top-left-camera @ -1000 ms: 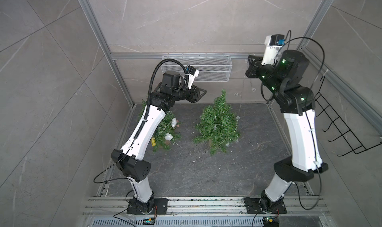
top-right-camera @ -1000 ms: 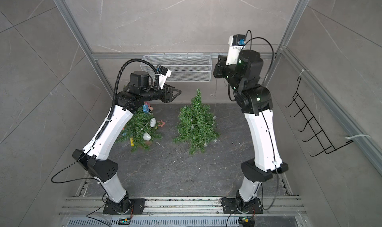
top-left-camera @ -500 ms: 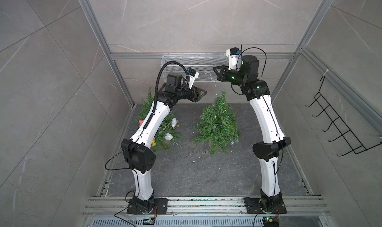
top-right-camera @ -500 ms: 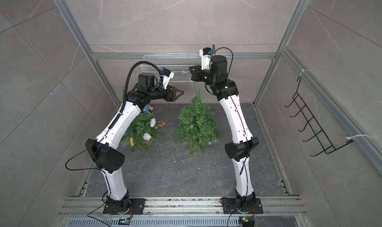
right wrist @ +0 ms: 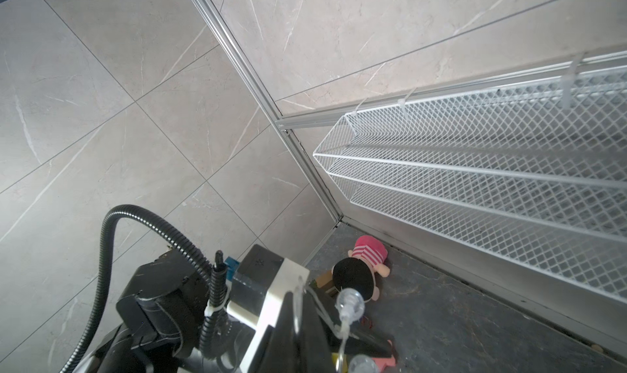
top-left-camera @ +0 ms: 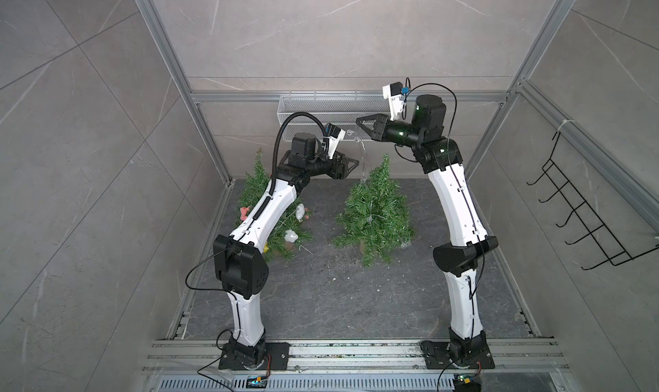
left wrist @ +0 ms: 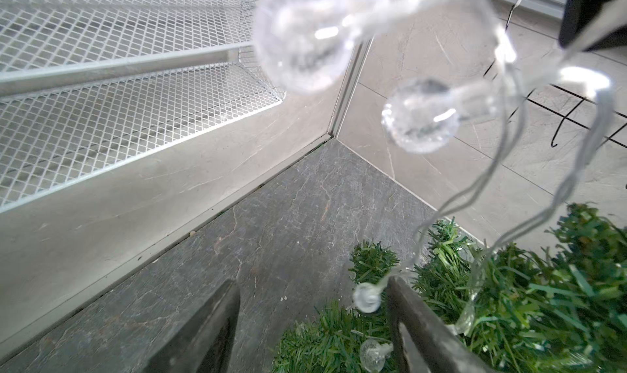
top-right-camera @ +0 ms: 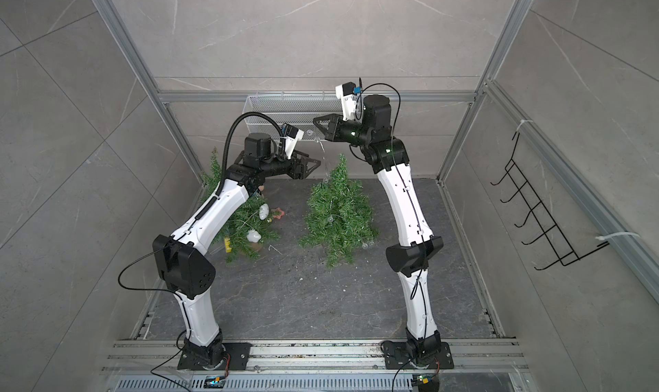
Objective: Wrap string light around the christmas tree
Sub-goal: Wrap the light string around the Christmas tree.
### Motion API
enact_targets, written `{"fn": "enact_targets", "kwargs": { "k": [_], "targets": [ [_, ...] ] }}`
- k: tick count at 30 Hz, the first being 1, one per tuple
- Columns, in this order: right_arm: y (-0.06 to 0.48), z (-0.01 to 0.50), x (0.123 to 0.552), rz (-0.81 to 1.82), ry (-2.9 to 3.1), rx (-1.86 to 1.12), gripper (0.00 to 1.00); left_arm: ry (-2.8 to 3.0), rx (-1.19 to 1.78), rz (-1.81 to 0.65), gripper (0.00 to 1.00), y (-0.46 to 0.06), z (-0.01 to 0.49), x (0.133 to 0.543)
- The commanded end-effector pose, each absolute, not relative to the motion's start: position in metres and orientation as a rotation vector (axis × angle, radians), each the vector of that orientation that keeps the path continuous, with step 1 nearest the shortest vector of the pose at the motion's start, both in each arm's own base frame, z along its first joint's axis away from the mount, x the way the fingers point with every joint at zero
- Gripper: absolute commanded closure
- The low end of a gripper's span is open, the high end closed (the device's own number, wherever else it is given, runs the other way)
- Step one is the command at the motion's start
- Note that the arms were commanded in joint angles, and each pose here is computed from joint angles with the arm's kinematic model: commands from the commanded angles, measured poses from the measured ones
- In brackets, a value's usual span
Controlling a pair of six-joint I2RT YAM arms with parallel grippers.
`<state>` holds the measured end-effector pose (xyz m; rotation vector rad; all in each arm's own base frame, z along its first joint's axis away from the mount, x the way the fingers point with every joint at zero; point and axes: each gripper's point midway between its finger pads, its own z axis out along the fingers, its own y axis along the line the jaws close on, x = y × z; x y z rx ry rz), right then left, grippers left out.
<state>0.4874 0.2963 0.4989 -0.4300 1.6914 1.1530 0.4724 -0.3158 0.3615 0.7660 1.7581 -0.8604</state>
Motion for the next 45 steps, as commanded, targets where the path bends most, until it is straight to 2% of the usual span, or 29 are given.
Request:
{"fn": "enact_targets", "kwargs": {
  "k": [1, 6, 10, 16, 23, 27, 29, 31, 33, 36, 37, 45],
  "targets": [
    [0.301, 0.514, 0.475, 1.213, 1.642, -0.470, 1.00, 1.633, 0.795, -0.893, 0.30, -0.320, 0.389, 0.463],
    [0.303, 0.512, 0.474, 1.229, 1.651, -0.478, 1.00, 1.709, 0.788, -0.845, 0.37, -0.307, 0.375, 0.462],
    [0.304, 0.510, 0.472, 1.236, 1.657, -0.487, 1.00, 1.688, 0.763, -0.872, 0.35, -0.306, 0.378, 0.457],
    [0.306, 0.509, 0.470, 1.241, 1.665, -0.492, 1.00, 1.628, 0.798, -0.919, 0.30, -0.331, 0.386, 0.452],
    [0.306, 0.510, 0.467, 1.247, 1.664, -0.502, 1.00, 1.597, 0.753, -0.905, 0.37, -0.332, 0.394, 0.465],
    [0.305, 0.511, 0.467, 1.246, 1.659, -0.498, 1.00, 1.591, 0.741, -0.947, 0.46, -0.338, 0.397, 0.468],
    [0.305, 0.510, 0.467, 1.247, 1.663, -0.498, 1.00, 1.592, 0.737, -0.950, 0.57, -0.337, 0.398, 0.469],
    [0.306, 0.508, 0.469, 1.247, 1.668, -0.497, 1.00, 1.597, 0.725, -0.938, 0.74, -0.335, 0.399, 0.470],
    [0.305, 0.507, 0.469, 1.244, 1.668, -0.500, 1.00, 1.611, 0.700, -0.912, 0.85, -0.328, 0.400, 0.473],
    [0.303, 0.510, 0.468, 1.237, 1.662, -0.502, 1.00, 1.648, 0.646, -0.877, 0.97, -0.312, 0.402, 0.478],
    [0.301, 0.512, 0.467, 1.233, 1.660, -0.502, 1.00, 1.658, 0.629, -0.874, 1.00, -0.307, 0.403, 0.479],
    [0.296, 0.510, 0.467, 1.222, 1.671, -0.503, 0.97, 1.704, 0.601, -0.852, 1.00, -0.291, 0.423, 0.466]
  ]
}}
